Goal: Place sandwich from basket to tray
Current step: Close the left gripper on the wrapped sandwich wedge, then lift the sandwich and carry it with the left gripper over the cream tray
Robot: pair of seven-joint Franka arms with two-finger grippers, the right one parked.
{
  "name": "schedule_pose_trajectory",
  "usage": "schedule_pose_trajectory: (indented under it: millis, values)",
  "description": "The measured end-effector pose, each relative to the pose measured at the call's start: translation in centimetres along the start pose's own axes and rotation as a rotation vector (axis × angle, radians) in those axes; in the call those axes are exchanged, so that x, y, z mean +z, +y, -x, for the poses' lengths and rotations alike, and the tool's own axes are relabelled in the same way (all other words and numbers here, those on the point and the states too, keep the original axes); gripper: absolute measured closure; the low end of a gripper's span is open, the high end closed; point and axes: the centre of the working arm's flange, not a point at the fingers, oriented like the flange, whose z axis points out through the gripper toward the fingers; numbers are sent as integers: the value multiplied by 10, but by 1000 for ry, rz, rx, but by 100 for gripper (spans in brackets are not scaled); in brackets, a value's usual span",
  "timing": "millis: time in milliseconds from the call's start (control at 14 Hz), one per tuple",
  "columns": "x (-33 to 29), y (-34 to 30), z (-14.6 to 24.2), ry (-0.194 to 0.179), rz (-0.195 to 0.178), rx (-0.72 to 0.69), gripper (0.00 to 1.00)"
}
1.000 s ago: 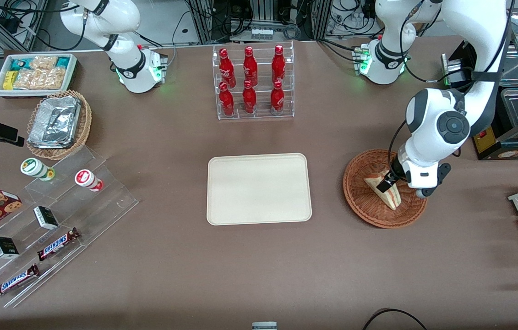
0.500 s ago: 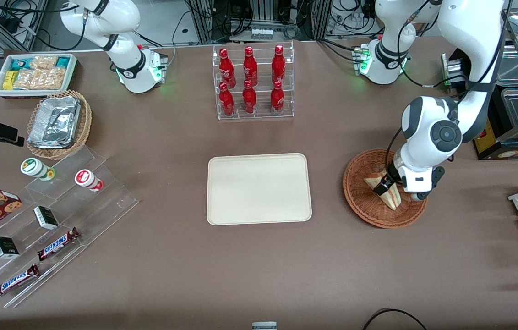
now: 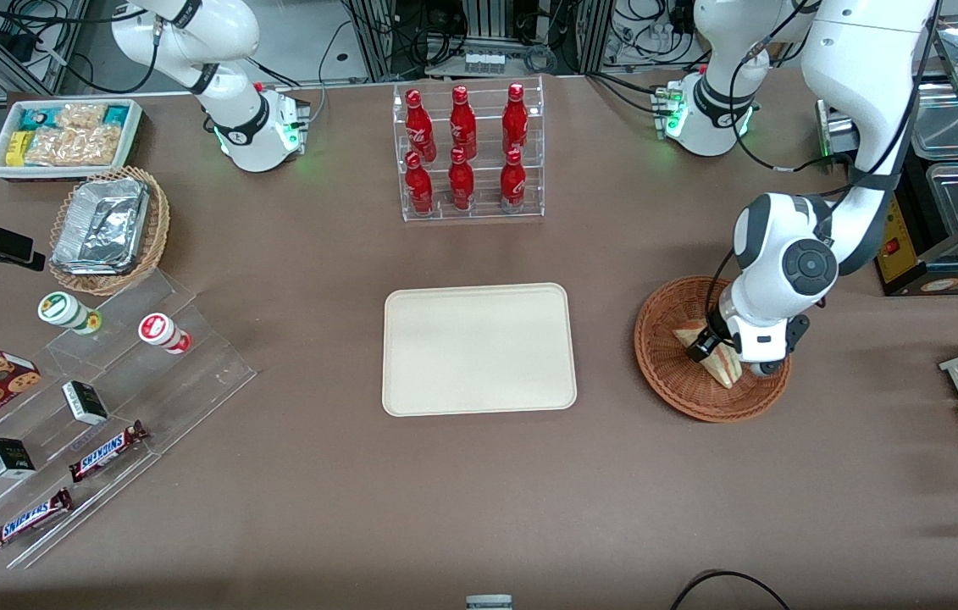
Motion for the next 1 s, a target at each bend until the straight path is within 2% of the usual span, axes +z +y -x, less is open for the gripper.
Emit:
schedule_pose_trajectory:
  millis: [143, 286, 500, 714, 857, 1000]
  values:
    - [1, -2, 1, -1, -4, 18, 50]
    - [-6, -3, 2, -4, -11, 61, 63]
    - [-37, -1, 1, -3, -16, 124, 69]
    - [-80, 14, -4, -13, -29, 181, 81]
    - [-107, 30, -1, -8, -21, 212, 81]
    - [-123, 56, 20, -3, -14, 266, 81]
